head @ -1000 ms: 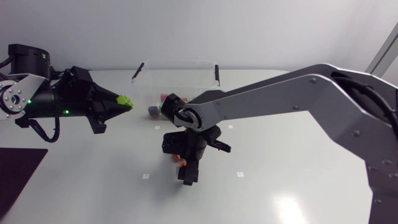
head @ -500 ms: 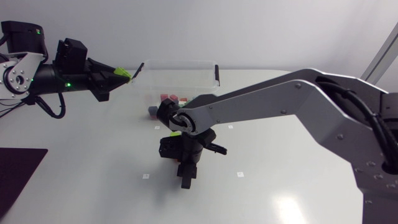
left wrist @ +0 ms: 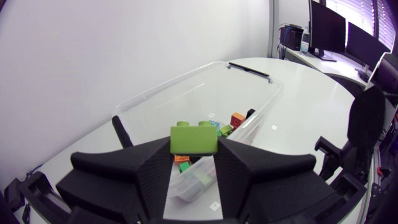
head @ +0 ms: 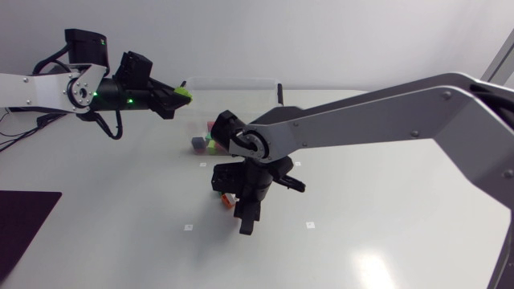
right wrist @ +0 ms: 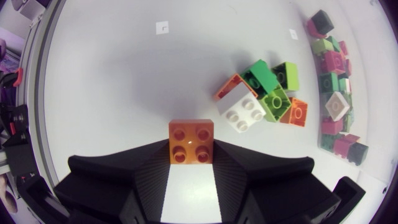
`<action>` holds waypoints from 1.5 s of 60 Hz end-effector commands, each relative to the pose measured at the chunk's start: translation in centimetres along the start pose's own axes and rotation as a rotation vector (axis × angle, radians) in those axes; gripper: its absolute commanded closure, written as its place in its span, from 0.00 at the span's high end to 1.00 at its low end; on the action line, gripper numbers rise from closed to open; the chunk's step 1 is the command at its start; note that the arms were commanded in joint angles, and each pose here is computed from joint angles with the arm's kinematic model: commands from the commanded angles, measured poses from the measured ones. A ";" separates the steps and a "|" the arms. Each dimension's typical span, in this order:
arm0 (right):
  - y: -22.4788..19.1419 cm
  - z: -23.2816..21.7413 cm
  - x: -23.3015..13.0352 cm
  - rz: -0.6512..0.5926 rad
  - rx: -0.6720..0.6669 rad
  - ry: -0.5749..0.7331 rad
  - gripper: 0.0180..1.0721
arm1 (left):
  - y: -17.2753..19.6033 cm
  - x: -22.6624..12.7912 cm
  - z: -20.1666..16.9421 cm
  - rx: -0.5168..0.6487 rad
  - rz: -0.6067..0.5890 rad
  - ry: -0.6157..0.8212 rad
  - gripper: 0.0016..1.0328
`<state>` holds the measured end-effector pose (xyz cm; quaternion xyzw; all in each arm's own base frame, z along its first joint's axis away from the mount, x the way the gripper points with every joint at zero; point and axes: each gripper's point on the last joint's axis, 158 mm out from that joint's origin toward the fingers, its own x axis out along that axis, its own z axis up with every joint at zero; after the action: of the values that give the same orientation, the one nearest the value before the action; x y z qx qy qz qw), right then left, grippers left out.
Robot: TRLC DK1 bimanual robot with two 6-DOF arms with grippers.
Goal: Place the duplo bricks in the container
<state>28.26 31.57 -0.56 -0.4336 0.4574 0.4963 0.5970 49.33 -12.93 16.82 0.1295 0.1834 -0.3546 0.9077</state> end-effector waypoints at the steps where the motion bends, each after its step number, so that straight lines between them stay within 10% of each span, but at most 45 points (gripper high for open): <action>1: -0.2 -0.6 -1.0 -0.007 0.027 -0.012 0.30 | 1.0 1.3 1.1 -0.016 0.011 -0.019 0.22; 13: -2.3 0.0 -3.9 -0.060 0.070 -0.075 0.30 | 1.9 3.6 1.5 -0.027 0.027 -0.009 0.36; 29: -6.4 0.9 -8.2 -0.147 0.148 -0.188 0.30 | 1.9 3.9 2.1 -0.014 0.048 -0.009 0.94; 60: -14.2 3.9 -15.7 -0.325 0.322 -0.418 0.30 | -1.1 -3.0 0.5 0.085 0.059 -0.022 0.94; 90: -19.9 5.9 -17.9 -0.392 0.469 -0.560 0.30 | -8.4 -2.0 -7.6 0.278 -0.168 0.140 0.93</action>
<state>45.94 30.53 20.31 -0.2267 0.2791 0.3594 0.8611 41.46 -14.09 12.35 0.2482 0.1942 -0.4134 0.8543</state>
